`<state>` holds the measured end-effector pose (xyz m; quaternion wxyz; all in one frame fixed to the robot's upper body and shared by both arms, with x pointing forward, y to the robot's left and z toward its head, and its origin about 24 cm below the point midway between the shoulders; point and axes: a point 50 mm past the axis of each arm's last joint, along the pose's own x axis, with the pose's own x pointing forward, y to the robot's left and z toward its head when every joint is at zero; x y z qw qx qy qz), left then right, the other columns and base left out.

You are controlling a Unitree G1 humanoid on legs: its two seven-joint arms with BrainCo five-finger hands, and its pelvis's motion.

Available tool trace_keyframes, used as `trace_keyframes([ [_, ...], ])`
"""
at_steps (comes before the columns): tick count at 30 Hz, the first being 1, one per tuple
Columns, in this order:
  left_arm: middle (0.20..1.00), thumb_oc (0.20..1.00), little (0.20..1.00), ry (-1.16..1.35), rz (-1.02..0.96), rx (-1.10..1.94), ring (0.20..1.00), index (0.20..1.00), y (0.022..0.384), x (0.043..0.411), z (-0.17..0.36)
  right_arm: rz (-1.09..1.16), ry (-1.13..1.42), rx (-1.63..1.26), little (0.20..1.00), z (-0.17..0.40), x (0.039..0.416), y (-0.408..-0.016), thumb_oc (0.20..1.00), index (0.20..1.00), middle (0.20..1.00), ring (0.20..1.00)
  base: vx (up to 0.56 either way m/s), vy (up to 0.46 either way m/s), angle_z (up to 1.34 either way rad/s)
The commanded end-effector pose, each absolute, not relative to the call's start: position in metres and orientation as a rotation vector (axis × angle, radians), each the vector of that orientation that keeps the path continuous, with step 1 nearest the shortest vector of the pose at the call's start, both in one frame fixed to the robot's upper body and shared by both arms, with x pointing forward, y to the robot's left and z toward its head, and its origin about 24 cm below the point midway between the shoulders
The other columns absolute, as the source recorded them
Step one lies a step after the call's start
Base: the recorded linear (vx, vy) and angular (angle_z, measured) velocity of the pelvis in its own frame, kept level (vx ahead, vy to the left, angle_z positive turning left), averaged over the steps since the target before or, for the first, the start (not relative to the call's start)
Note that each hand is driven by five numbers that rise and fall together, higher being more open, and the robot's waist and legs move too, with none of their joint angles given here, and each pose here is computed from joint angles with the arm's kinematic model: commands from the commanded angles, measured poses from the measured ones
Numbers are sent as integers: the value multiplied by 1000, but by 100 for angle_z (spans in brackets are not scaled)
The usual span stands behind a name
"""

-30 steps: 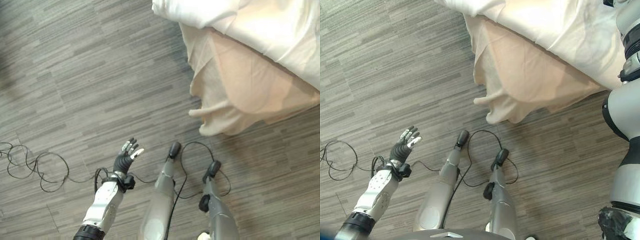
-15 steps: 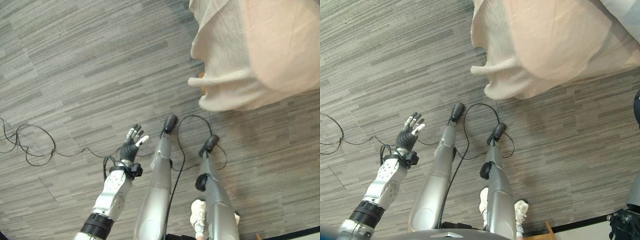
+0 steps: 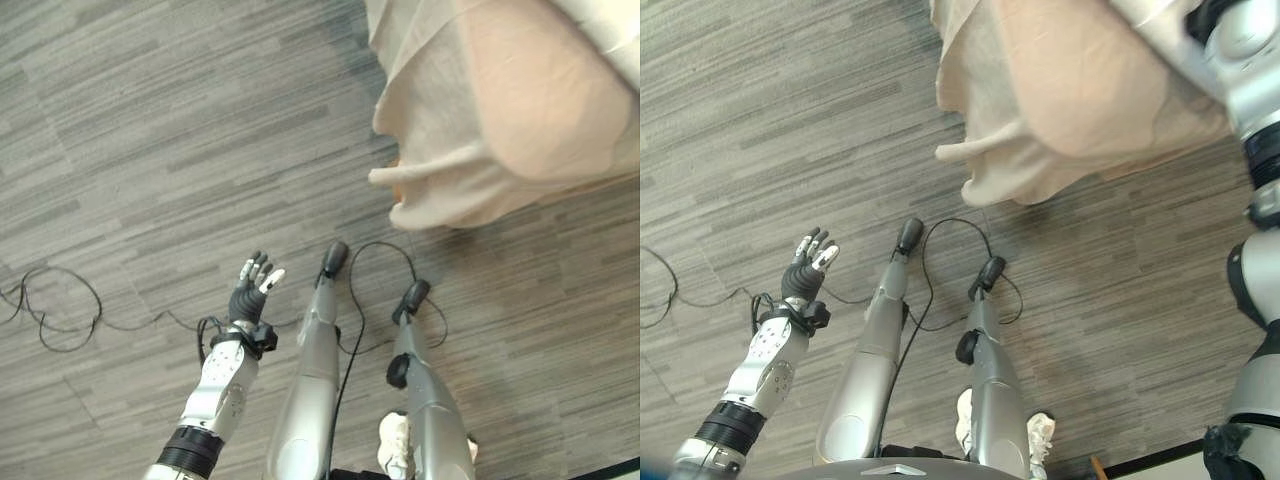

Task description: Making the bed.

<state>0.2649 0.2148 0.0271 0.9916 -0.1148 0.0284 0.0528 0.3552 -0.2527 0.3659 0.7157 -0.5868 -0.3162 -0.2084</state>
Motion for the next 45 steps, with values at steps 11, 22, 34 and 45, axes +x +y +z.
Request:
trace_keyframes([
  [11, 1000, 1000, 1000, 140, 120, -188, 1000, 1000, 195, 260, -2, 582, 64, -1454, 200, -11, 308, -146, 200, 200, 200, 200, -19, 47, -15],
  [22, 1000, 1000, 1000, 158, 111, -248, 1000, 1000, 182, 260, -7, 706, 312, -1368, 1000, -76, 272, -103, 1000, 1000, 1000, 1000, -39, 43, 0],
  [34, 1000, 1000, 1000, 80, 121, -273, 1000, 1000, 201, 271, 13, 248, 914, -1106, 1000, -91, 240, -262, 1000, 1000, 1000, 1000, -8, 27, -1],
  [45, 1000, 1000, 1000, 33, 367, -443, 1000, 1000, 241, 243, 9, -732, -72, -418, 1000, 95, 238, -371, 1000, 1000, 1000, 1000, 23, 23, -24],
])
